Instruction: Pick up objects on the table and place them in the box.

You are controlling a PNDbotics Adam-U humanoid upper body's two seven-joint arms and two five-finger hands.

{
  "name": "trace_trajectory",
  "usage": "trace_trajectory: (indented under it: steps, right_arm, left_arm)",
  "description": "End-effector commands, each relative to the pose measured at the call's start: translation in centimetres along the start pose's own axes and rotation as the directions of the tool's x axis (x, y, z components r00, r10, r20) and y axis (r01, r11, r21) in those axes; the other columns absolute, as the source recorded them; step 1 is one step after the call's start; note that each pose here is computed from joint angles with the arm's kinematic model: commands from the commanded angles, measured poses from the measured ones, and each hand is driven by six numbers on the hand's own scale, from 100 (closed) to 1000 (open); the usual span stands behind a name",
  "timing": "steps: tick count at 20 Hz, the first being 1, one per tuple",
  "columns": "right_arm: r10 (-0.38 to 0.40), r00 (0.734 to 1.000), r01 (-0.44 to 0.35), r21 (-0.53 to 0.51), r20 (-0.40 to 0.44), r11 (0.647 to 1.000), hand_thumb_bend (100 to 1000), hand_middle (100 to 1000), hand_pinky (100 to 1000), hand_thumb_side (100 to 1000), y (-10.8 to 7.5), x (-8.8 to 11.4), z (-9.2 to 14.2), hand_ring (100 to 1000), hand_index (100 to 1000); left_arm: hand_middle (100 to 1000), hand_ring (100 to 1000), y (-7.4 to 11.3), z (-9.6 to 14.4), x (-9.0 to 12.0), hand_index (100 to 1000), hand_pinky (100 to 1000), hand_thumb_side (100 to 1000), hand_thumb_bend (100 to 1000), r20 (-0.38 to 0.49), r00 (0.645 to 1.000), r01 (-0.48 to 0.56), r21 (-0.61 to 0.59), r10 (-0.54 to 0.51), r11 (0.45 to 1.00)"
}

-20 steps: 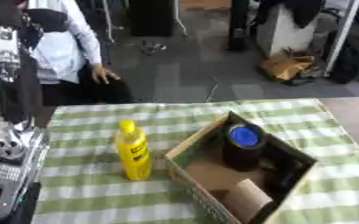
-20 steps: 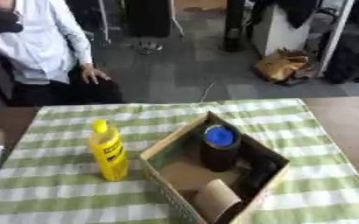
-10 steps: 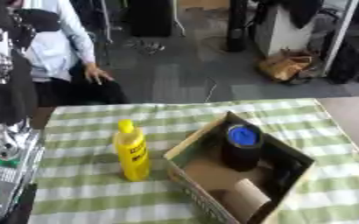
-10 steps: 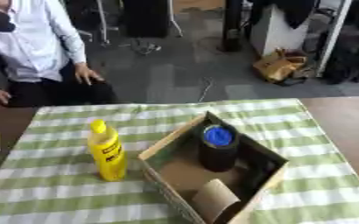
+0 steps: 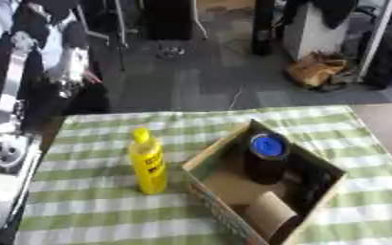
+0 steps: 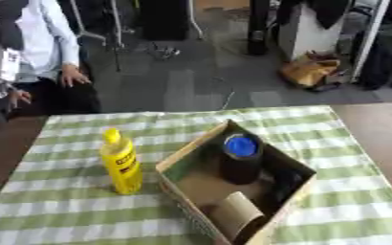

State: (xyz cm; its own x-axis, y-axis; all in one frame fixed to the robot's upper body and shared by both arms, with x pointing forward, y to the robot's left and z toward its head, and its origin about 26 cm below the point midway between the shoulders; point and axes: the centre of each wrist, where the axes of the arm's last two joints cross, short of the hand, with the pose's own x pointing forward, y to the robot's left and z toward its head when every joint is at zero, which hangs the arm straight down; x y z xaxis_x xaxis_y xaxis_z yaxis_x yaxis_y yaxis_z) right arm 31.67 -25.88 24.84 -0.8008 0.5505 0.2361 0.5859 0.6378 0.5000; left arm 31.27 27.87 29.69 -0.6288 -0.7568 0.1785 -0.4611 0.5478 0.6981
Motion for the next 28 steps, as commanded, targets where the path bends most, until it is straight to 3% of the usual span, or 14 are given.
trace_trajectory:
  steps: [1, 2, 9, 11, 13, 14, 15, 19, 20, 23, 26, 28]
  right_arm:
    - [-0.025, 0.999, 0.025, -0.007, 0.042, 1.0, 100, 704, 788, 1000, 0.1, 0.4, -0.5, 740, 630]
    - [-0.026, 0.999, 0.026, -0.006, 0.042, 1.0, 100, 703, 788, 1000, 0.1, 0.4, -0.5, 739, 629]
    - [-0.032, 0.999, 0.032, 0.0, 0.04, 0.999, 100, 703, 788, 1000, 0.2, 0.5, -0.3, 739, 628]
    - [-0.034, 0.999, 0.034, 0.001, 0.04, 0.999, 100, 703, 788, 1000, 0.3, 0.6, -0.2, 739, 627]
    - [-0.035, 0.999, 0.035, 0.002, 0.039, 0.999, 100, 703, 788, 1000, 0.3, 0.6, -0.2, 739, 625]
    - [-0.035, 0.999, 0.035, 0.002, 0.039, 0.999, 100, 703, 788, 1000, 0.3, 0.6, -0.2, 739, 623]
    - [-0.035, 0.999, 0.035, 0.003, 0.039, 0.999, 100, 703, 788, 1000, 0.3, 0.6, -0.2, 739, 623]
    - [-0.031, 0.999, 0.031, 0.006, 0.039, 1.0, 100, 702, 789, 1000, 0.2, 0.5, -0.2, 739, 622]
    - [-0.03, 0.999, 0.03, 0.006, 0.039, 1.0, 100, 702, 789, 1000, 0.2, 0.5, -0.2, 739, 620]
    - [-0.03, 0.999, 0.03, 0.007, 0.038, 1.0, 100, 702, 789, 1000, 0.2, 0.5, -0.2, 739, 619]
    - [-0.03, 0.999, 0.03, 0.006, 0.039, 1.0, 100, 702, 788, 1000, 0.2, 0.5, -0.2, 739, 618]
    - [-0.031, 0.999, 0.03, 0.005, 0.041, 1.0, 100, 701, 787, 1000, 0.2, 0.5, -0.3, 738, 618]
  left_arm:
    - [942, 882, 0.6, -0.9, -0.6, 1000, 911, 628, 100, -0.008, 0.99, 0.135, -0.182, -0.138, 0.974]
    - [946, 884, 0.5, -1.1, -1.0, 1000, 920, 581, 100, -0.01, 0.987, 0.151, -0.227, -0.158, 0.962]
    - [970, 948, -0.5, -1.6, -3.4, 1000, 985, 588, 100, 0.032, 0.97, 0.222, -0.518, -0.241, 0.826]
    - [997, 1000, -0.7, -1.6, -4.2, 1000, 1000, 622, 100, 0.031, 0.965, 0.229, -0.578, -0.259, 0.783]
    - [1000, 1000, -1.1, -1.4, -5.1, 1000, 1000, 720, 100, 0.023, 0.961, 0.227, -0.633, -0.276, 0.74]
    - [1000, 1000, -1.3, -1.3, -5.6, 1000, 1000, 815, 100, 0.015, 0.961, 0.217, -0.654, -0.275, 0.724]
    - [1000, 1000, -1.5, -1.1, -6.1, 1000, 1000, 833, 100, 0.004, 0.965, 0.194, -0.679, -0.261, 0.708]
    - [1000, 1000, -1.2, -0.7, -8.0, 1000, 1000, 975, 100, -0.051, 0.976, 0.108, -0.735, -0.213, 0.669]
    - [1000, 1000, -1.1, -0.6, -8.5, 1000, 1000, 996, 138, -0.07, 0.978, 0.081, -0.745, -0.199, 0.662]
    - [1000, 1000, -0.8, -0.4, -9.8, 1000, 1000, 1000, 265, -0.141, 0.977, -0.005, -0.765, -0.16, 0.644]
    - [1000, 1000, -0.6, -0.1, -10.4, 1000, 1000, 1000, 279, -0.181, 0.975, -0.052, -0.756, -0.132, 0.653]
    - [1000, 1000, -0.5, 0.5, -10.9, 1000, 1000, 1000, 286, -0.217, 0.972, -0.096, -0.713, -0.089, 0.694]
